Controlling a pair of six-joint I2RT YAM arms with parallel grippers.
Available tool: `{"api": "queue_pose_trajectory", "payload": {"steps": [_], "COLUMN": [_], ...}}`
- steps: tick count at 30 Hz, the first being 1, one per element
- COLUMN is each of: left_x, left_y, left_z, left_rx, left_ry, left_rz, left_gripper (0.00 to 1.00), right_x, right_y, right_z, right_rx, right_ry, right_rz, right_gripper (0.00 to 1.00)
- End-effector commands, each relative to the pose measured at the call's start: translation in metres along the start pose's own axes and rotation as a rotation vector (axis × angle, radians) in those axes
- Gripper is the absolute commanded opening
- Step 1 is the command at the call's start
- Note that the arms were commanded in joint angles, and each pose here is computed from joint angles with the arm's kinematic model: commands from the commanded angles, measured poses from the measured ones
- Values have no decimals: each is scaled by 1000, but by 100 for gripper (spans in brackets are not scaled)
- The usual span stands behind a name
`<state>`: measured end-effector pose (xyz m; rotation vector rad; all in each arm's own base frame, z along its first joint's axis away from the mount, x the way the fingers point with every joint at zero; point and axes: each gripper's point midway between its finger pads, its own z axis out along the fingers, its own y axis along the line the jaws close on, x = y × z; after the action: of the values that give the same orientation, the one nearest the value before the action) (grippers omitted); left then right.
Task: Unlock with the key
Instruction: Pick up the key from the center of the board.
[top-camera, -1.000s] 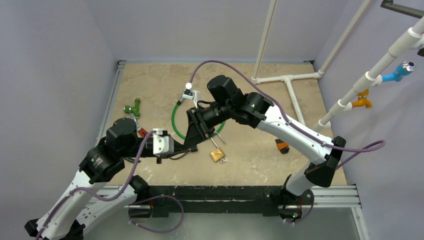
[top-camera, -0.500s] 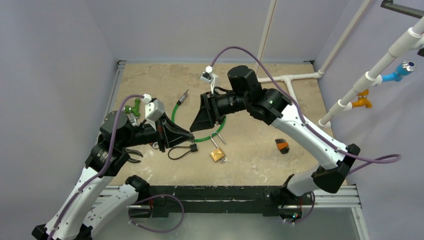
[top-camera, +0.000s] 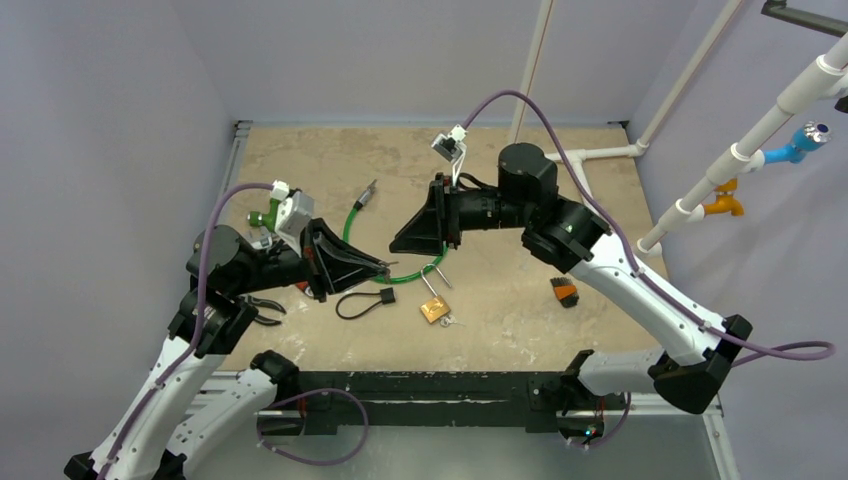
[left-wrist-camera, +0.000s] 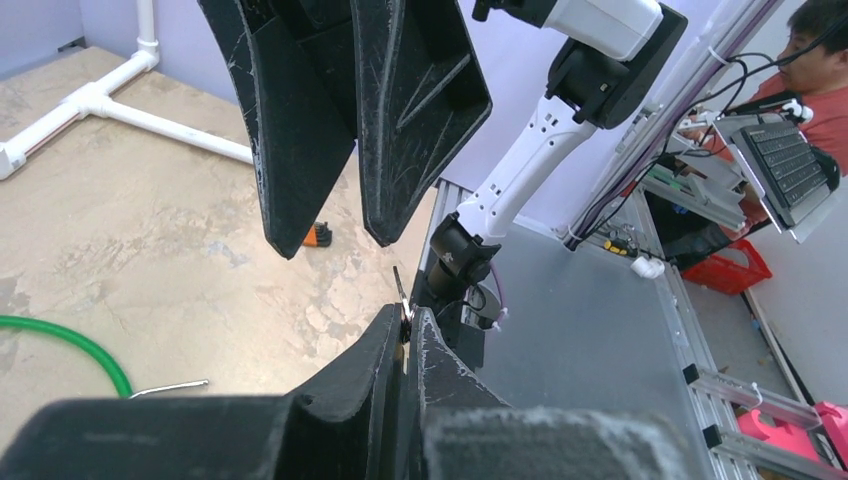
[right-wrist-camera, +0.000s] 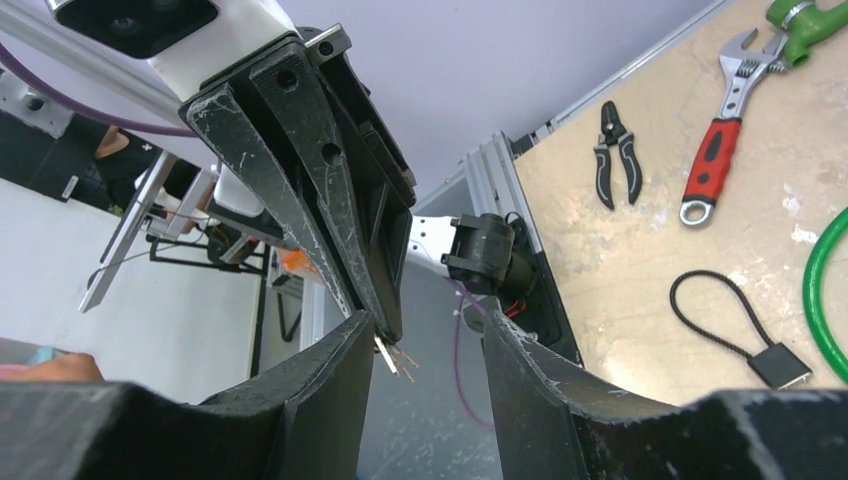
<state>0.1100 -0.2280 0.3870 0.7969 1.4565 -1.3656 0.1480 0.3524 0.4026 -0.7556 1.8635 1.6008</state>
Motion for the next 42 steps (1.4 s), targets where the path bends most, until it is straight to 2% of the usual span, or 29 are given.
{"api": "queue_pose_trajectory", "payload": {"steps": [1,7,10,13,18,25,31,37,42], "left_x": [-12,-16,-19,-22,-24,-30,-31,-31,-33], "left_y": [-3,-1,-1,-2,-2,-4,-7,-10,-10], "left_z": [-2,-6,-7,-7,-8,-8,-8,-9,-9], "left_rx": [-3,-31,-37,-38,-42,-36,-29,-17,-17], "left_ry": [-43,-63,-69,-75,-78,-84,-86,-82,-85], "left_rz": [5,4,13,22,30,50,63,71,74], "left_gripper": [0,0,0,0,0,0,0,0,0], "right_x": [-16,-1,0,-1,-3,-1,0,4,-4], "right_y": [18,13,17,20,34,40,36,23,35], "right_z": [-2,-8,-10,-11,-7,0,3,3,1], "right_rx": [-80,-79,-98,-106,-156,-169,-157,-95,-146], "right_ry": [-77,-78,-77,-81,-92,-81,-73,-57,-100], "right_rz": [-45,-55,-73,-85,-120,-146,-138,-139,-140], "right_gripper": [44,34,25,20,16,28,27,38,38]}}
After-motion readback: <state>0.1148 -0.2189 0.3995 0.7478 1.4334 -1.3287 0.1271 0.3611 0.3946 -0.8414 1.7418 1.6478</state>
